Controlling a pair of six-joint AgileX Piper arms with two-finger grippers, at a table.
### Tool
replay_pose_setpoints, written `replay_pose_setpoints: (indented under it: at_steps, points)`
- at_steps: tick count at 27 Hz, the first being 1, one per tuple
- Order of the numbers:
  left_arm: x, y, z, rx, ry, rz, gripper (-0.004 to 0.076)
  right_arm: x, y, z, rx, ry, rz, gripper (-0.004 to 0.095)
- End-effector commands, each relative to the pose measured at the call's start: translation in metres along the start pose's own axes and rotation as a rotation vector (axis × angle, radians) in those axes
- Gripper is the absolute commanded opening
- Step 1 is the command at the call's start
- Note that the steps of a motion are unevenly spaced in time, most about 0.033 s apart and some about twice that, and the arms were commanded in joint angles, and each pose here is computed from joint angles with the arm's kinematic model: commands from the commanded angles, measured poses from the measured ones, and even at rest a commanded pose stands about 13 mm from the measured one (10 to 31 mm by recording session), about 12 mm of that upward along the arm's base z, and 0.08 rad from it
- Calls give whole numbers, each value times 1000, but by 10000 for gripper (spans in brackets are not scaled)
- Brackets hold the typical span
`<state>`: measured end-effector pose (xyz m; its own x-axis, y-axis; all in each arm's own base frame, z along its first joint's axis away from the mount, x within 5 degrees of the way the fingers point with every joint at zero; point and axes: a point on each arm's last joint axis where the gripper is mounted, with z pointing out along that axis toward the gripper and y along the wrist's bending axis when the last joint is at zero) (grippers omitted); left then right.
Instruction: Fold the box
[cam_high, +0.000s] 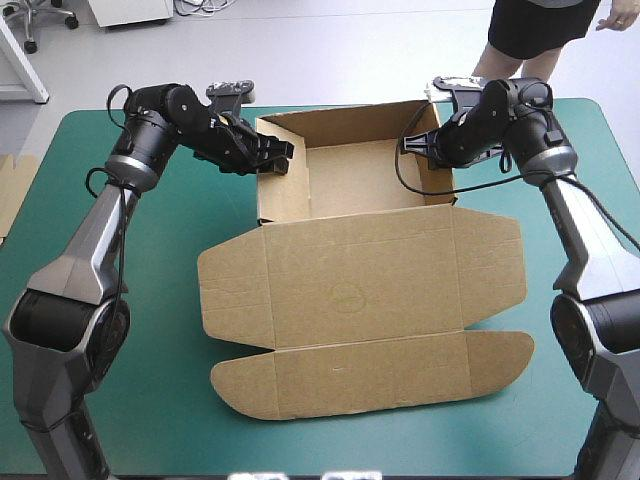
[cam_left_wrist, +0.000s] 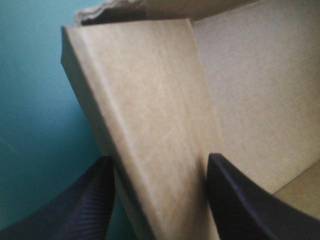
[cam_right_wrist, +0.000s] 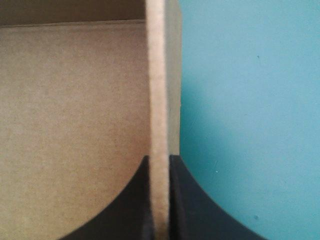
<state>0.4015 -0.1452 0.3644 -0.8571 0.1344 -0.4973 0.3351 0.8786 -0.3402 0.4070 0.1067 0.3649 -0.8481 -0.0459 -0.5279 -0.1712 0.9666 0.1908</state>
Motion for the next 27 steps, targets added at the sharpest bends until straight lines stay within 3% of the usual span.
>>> replay_pose_setpoints:
  at_steps: [1,14,21,27]
  points:
    - [-5,-13,-25,15,-82,2,331,-8,11,-32,-72,-112,37,2]
    - [-8,-5,0,-110,23,25,323,-1,13,-2,14,8,5,2]
    - [-9,5,7,-198,38,5,200,-1,13,6,34,13,-4,2]
    - [-4,-5,32,-193,89,45,200,-5,11,6,40,-30,-1,2]
